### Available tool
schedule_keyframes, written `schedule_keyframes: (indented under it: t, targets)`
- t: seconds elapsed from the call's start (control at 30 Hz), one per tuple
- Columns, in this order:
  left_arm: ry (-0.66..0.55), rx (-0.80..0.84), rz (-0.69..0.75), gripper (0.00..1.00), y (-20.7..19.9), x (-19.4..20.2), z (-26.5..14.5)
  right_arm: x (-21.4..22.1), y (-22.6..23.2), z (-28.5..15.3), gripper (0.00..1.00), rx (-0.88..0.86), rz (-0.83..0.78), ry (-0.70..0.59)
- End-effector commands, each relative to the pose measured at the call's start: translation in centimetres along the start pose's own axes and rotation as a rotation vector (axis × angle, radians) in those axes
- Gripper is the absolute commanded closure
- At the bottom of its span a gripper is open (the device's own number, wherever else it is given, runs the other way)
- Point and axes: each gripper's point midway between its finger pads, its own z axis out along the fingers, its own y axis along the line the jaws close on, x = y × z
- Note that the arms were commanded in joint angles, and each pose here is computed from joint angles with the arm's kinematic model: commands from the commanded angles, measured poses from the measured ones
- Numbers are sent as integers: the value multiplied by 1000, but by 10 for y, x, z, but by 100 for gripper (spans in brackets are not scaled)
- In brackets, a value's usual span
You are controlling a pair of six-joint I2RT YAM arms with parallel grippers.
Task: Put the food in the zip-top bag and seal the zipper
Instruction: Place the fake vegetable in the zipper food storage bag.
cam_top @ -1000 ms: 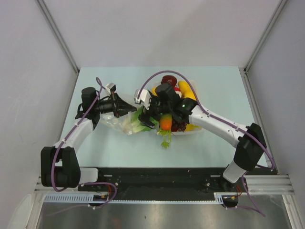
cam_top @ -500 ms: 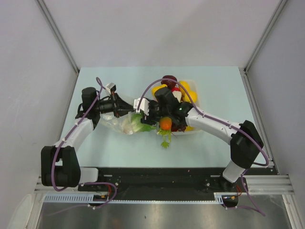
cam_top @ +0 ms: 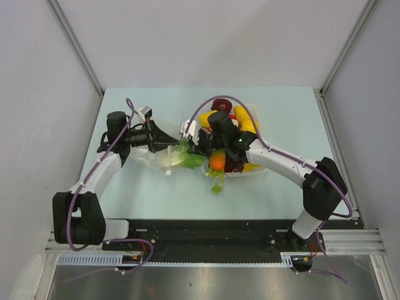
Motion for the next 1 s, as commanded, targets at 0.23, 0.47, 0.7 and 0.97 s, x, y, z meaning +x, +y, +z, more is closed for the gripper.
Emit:
schedule_keyframes:
  t: [0.23, 0.47, 0.7, 0.97]
  targets:
    - [-25, 45, 128, 100, -33, -5, 1, -52, -40, -36, 100, 94, 663, -189]
    - [12, 93, 120, 100, -41, 1, 8, -94, -21, -8, 100, -159, 1054, -296]
    - [21, 118, 136, 100, -49, 5, 6, -120, -54, -4, 100, -224, 1410, -454]
    - [-14, 157, 149, 100, -64, -1, 6, -151, -95, -17, 100, -108, 1468, -707]
